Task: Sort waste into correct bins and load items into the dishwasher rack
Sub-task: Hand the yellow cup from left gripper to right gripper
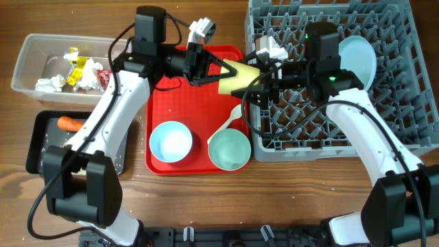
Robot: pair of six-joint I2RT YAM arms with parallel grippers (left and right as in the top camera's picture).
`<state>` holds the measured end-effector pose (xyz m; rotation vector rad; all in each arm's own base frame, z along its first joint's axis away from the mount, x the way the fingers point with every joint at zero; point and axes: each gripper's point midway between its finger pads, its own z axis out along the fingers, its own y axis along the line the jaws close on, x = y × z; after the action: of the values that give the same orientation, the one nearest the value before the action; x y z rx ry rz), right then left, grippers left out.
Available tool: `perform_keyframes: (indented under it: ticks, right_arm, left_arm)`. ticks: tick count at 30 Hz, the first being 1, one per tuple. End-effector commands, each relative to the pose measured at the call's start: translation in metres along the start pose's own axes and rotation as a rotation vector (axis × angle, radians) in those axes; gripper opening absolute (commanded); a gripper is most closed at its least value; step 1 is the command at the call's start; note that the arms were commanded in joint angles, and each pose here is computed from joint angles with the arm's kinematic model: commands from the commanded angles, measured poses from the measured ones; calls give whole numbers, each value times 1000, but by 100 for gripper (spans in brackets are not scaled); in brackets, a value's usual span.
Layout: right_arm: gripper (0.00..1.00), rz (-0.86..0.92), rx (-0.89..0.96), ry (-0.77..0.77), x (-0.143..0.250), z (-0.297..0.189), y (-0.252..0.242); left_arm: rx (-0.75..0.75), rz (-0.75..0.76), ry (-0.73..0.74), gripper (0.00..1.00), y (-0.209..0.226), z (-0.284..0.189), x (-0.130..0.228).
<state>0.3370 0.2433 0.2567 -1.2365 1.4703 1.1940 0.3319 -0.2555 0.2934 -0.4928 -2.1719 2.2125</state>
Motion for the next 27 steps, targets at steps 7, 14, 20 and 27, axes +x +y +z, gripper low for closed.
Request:
perform_keyframes:
  ticks: [7, 14, 20, 27]
  right_arm:
    - [62, 16, -72, -23, -2, 7, 11]
    - [56, 25, -70, -26, -4, 7, 10]
    - [53, 34, -67, -26, -4, 6, 9]
    - [47, 51, -53, -28, -3, 1, 5]
  left_arm:
    - [13, 53, 11, 6, -17, 0, 2]
    - [13, 35, 11, 12, -17, 0, 2]
    - [13, 32, 10, 12, -17, 0, 2]
    - [13, 33, 10, 12, -17, 0, 2]
